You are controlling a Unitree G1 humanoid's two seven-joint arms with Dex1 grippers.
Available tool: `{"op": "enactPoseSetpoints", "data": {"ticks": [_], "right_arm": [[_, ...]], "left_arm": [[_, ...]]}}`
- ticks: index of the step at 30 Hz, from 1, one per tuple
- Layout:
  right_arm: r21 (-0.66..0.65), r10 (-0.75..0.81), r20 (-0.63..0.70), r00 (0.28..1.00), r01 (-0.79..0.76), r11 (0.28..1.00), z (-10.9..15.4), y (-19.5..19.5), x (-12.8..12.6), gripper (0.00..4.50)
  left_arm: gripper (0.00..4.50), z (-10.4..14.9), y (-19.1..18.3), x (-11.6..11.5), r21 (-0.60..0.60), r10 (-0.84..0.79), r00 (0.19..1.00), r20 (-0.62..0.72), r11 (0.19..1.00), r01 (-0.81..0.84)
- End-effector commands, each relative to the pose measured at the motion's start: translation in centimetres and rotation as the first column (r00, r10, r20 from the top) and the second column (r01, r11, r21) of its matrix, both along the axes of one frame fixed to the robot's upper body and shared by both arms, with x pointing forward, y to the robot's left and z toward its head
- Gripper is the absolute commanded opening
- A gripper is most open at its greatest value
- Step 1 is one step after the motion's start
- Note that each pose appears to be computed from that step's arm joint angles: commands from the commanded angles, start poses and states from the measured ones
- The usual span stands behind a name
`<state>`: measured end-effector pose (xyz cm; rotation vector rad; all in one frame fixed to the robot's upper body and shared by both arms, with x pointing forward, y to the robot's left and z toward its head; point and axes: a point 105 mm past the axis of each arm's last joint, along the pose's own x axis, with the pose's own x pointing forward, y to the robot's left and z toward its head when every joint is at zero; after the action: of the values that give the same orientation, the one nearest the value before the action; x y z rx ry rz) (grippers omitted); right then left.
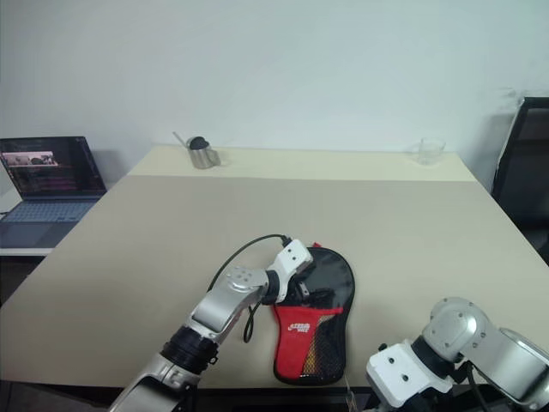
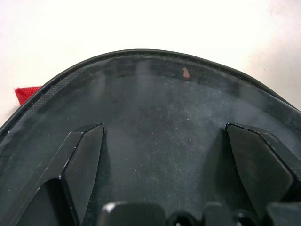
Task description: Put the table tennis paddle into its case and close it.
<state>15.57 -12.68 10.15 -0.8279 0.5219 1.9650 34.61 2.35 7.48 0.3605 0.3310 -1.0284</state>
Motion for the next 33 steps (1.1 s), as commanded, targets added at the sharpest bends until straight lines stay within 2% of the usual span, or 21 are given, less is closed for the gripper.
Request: {"op": "enactPoseSetpoints", "data": {"ticks": [1, 10, 13, 15, 17, 20, 24, 27, 33], "right_arm": [[-0.011, 0.018, -0.036, 0.999, -0.019, 1.0, -0.4, 0.2, -0.9, 1.36], [-0.039, -0.006, -0.006, 1.0, 0.006, 0.999, -0.8, -0.2, -0.3, 4.46], [-0.039, -0.023, 0.01, 1.0, 0.023, 0.999, -0.9, -0.2, 0.1, 4.46], [-0.038, -0.052, 0.07, 0.996, 0.055, 0.998, -0.9, -0.5, 1.2, 4.46], [0.003, -0.118, 0.128, 0.985, 0.119, 0.993, -0.3, -0.3, 2.8, 4.46], [0.076, -0.206, 0.138, 0.969, 0.197, 0.978, 1.2, 0.1, 4.6, 4.46], [0.163, -0.315, 0.147, 0.938, 0.291, 0.943, 3.1, 0.7, 8.7, 4.46], [0.249, -0.415, 0.136, 0.9, 0.374, 0.893, 4.3, 0.8, 11.3, 4.46], [0.328, -0.515, 0.12, 0.849, 0.456, 0.827, 4.8, -0.5, 13.7, 4.46]], "left_arm": [[4.5, -4.8, 1.7, -1.4, 0.144, 0.036, 0.99, -0.14, 0.989, -0.015], [4.5, -5.0, 1.8, -1.4, 0.149, 0.039, 0.989, -0.14, 0.989, -0.018], [4.5, -5.0, 1.8, -1.3, 0.146, 0.041, 0.989, -0.139, 0.989, -0.02], [4.5, -4.9, 1.8, -1.2, 0.142, 0.043, 0.99, -0.137, 0.99, -0.023], [4.5, -4.8, 1.8, -1.1, 0.139, 0.047, 0.99, -0.134, 0.99, -0.028], [4.5, -4.8, 1.9, -1.0, 0.135, 0.053, 0.99, -0.131, 0.99, -0.036], [4.5, -4.3, 2.1, -0.8, 0.11, 0.07, 0.99, -0.123, 0.992, -0.057], [4.5, -2.6, 2.5, -0.4, 0.039, 0.096, 0.988, -0.119, 0.995, -0.092], [4.5, 1.3, 4.3, 0.0, -0.027, 0.097, 0.993, -0.072, 0.995, -0.1]]}}
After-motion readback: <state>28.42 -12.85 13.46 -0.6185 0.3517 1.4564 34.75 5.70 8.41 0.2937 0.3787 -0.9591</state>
